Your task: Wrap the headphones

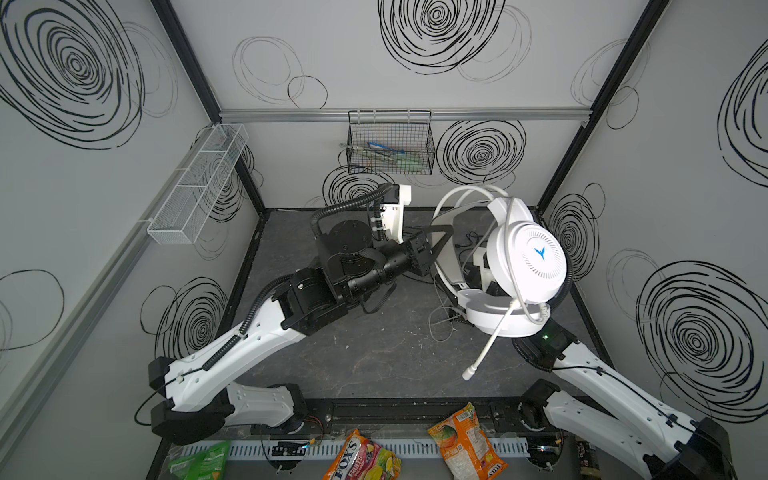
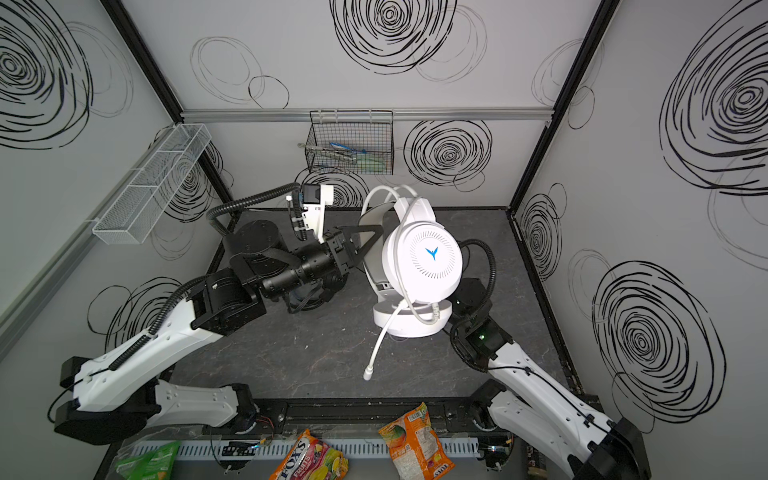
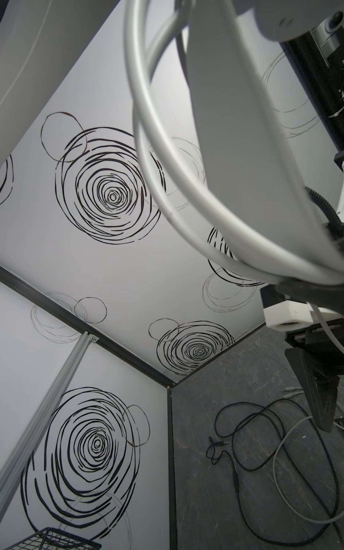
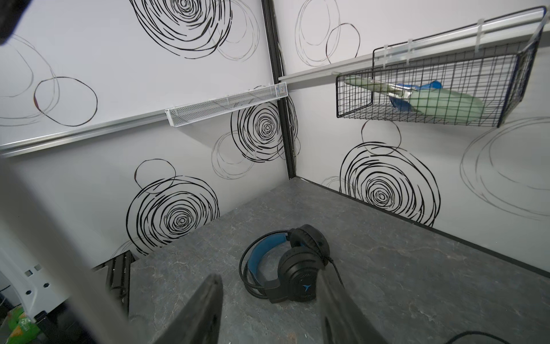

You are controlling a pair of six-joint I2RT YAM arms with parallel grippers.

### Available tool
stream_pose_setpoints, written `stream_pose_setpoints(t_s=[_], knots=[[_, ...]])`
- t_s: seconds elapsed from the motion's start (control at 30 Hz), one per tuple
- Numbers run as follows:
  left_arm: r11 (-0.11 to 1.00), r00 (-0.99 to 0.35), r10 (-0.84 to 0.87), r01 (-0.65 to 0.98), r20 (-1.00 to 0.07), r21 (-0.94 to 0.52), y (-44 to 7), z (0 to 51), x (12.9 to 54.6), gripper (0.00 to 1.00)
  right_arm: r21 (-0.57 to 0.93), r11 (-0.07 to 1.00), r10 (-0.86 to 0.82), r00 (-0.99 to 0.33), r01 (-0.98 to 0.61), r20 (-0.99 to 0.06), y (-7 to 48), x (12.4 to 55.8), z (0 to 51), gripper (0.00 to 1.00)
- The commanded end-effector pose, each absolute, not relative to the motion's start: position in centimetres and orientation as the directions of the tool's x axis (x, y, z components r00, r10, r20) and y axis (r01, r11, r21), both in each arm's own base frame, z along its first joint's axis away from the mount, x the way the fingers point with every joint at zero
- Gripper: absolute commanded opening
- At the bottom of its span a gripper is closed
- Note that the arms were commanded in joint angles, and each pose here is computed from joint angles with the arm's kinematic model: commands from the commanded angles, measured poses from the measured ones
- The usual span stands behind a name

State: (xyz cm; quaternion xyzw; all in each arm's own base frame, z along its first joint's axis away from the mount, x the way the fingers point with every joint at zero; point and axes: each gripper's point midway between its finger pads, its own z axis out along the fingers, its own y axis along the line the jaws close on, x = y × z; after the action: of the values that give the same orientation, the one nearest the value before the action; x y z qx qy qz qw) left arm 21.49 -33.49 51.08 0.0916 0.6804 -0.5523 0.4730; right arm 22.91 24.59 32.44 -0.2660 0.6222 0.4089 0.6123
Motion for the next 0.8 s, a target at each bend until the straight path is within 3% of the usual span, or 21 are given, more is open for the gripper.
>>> stream_pose_setpoints(t_s=[0.0,0.37,0.47,0.6,0.77], knots=[[0.259,-0.474,-0.548,0.687,-0.689,-0.679,-31.5,57.2,20.7,0.0,0.209,0.485,0.2,-0.124,-0.849,-0.972,24.9,22.5,32.4,0.52],[0.304,-0.446,-0.605,0.637,-0.66,-0.709,-30.1,57.2,22.1,0.0,0.241,0.437,0.152,-0.193,-0.867,-0.969,26.1,21.7,29.9,0.22],[0.29,-0.448,-0.615,0.636,-0.649,-0.715,-30.1,57.4,22.3,0.0,0.252,0.42,0.146,-0.209,-0.872,-0.967,26.4,21.4,29.5,0.25],[0.28,-0.453,-0.614,0.641,-0.646,-0.715,-30.3,57.7,22.2,0.0,0.284,0.429,0.145,-0.244,-0.857,-0.959,26.6,21.6,28.8,0.41],[0.286,-0.453,-0.614,0.636,-0.647,-0.717,-30.2,57.5,22.3,0.0,0.317,0.434,0.144,-0.282,-0.844,-0.949,27.0,22.2,27.2,0.45]])
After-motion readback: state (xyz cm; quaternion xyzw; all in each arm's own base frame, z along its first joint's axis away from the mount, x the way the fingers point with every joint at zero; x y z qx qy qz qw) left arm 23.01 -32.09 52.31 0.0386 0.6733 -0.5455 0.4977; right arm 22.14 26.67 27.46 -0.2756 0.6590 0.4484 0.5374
